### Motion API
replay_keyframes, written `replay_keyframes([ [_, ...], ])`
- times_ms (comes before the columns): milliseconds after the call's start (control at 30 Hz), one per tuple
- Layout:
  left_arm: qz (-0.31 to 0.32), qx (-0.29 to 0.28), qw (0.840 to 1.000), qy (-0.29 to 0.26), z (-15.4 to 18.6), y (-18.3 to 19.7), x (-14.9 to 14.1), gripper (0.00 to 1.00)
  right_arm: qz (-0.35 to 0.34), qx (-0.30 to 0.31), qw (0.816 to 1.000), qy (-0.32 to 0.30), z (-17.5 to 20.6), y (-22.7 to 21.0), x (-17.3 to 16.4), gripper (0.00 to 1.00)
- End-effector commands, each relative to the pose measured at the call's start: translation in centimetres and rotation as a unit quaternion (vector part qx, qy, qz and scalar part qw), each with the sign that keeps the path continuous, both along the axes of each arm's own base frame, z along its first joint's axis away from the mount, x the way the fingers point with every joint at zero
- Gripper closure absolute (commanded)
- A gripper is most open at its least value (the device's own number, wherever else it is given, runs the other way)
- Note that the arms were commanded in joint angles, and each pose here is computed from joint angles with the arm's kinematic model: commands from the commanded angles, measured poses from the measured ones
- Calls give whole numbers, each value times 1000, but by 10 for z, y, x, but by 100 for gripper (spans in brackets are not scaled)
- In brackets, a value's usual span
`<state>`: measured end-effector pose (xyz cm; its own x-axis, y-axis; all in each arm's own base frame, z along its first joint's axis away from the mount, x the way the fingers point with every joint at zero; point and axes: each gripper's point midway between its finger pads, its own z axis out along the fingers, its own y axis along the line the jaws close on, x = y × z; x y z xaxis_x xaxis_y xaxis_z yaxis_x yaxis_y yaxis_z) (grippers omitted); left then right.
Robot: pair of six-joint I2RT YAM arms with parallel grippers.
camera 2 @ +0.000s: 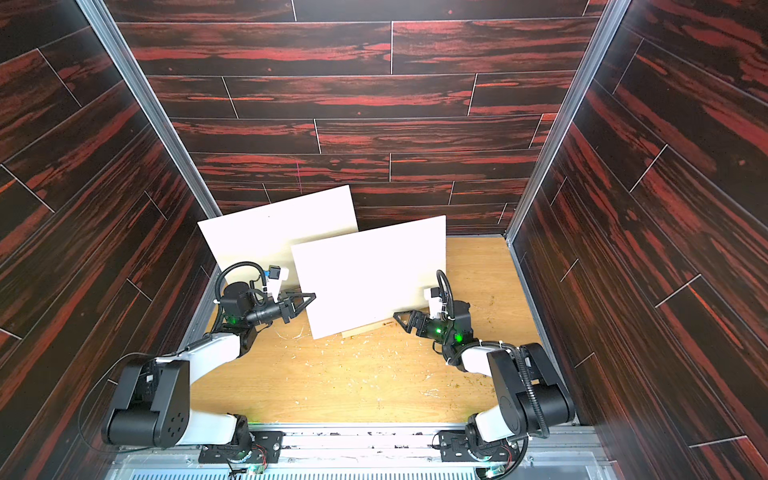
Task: Disassemble the easel
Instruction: Move the easel to the center of the board, then pick up the drawing board from the easel.
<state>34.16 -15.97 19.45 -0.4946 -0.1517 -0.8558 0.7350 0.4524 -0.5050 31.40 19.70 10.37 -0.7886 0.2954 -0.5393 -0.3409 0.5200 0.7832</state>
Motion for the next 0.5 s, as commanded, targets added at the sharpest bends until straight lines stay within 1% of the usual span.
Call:
replay_keyframes([
  [0, 30, 7, 996, 79, -33, 9, 7, 96, -19, 15, 1000, -6, 0, -6, 3, 2],
  [133, 23, 17, 995, 91, -38, 8, 3, 97, -52, 21, 998, -10, -6, -15, 14, 2],
  [467, 15, 39, 995, 93, -43, 9, -4, 98, -119, 55, 991, -34, -8, -36, 46, 2],
])
